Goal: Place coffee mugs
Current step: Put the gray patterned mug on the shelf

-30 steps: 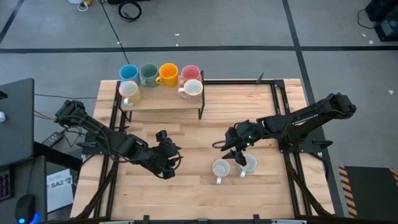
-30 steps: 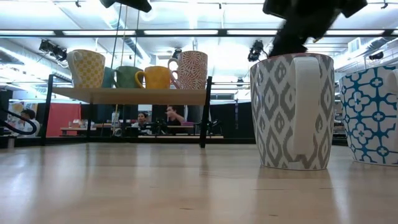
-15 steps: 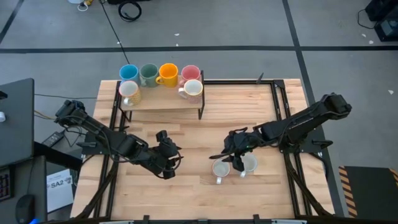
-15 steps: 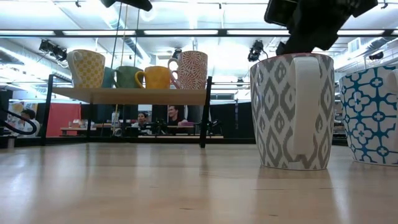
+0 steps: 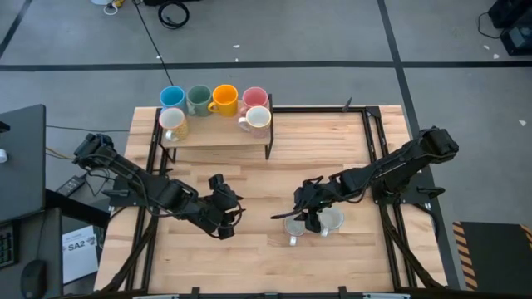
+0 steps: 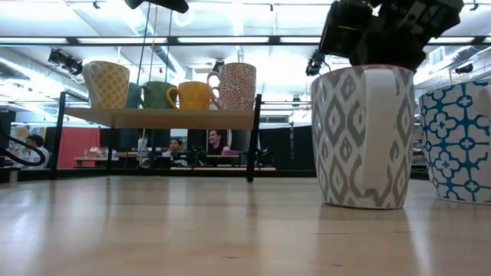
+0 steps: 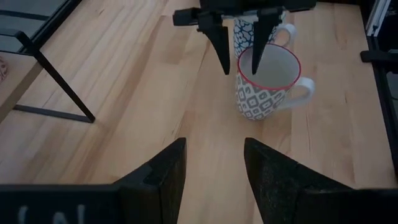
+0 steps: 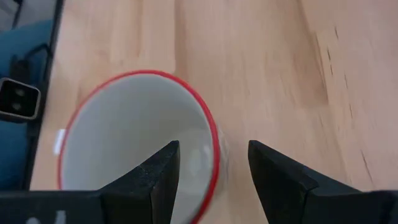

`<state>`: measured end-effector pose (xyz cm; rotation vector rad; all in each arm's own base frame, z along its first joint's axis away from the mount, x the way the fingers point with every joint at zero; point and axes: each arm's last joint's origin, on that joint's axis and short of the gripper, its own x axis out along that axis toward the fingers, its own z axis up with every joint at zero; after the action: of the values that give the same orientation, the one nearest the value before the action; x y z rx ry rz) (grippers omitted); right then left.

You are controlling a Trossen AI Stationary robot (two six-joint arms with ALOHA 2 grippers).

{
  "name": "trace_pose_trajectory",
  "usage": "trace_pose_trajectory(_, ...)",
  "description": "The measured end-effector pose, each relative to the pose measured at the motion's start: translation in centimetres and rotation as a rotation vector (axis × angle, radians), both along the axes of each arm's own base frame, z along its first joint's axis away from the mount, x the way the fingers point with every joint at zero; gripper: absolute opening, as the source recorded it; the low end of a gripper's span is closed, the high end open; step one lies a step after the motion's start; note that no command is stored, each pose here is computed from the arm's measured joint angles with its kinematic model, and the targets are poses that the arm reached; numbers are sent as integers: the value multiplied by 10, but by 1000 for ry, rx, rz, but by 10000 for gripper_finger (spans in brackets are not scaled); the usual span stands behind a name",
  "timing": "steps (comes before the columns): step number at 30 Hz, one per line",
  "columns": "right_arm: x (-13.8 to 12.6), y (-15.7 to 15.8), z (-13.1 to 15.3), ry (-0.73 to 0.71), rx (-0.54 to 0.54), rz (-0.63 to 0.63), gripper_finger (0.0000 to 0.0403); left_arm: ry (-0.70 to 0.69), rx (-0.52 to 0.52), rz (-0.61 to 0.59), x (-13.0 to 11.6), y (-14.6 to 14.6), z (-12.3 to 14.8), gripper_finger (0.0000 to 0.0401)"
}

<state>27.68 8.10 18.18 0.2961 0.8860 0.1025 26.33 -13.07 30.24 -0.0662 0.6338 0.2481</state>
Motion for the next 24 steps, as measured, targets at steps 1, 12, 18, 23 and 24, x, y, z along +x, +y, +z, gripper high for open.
trace_pose_trajectory(1,1,0,-2,8,2,-4,196,-1,0,0,0,0,0,169)
trace_pose_trajectory(12,5,1,-6,10,60,-77,108,-20,-11,0,1,-1,1,169)
trace_pose_trajectory(18,8,-5,-4,-18,66,-174,37,-25,-14,0,2,-1,2,169)
trace_pose_trajectory(23,13,-16,0,-73,52,-267,33,-25,-14,0,2,-1,2,169)
trace_pose_trajectory(24,15,-18,2,-95,57,-282,33,-26,-14,0,2,-1,2,169)
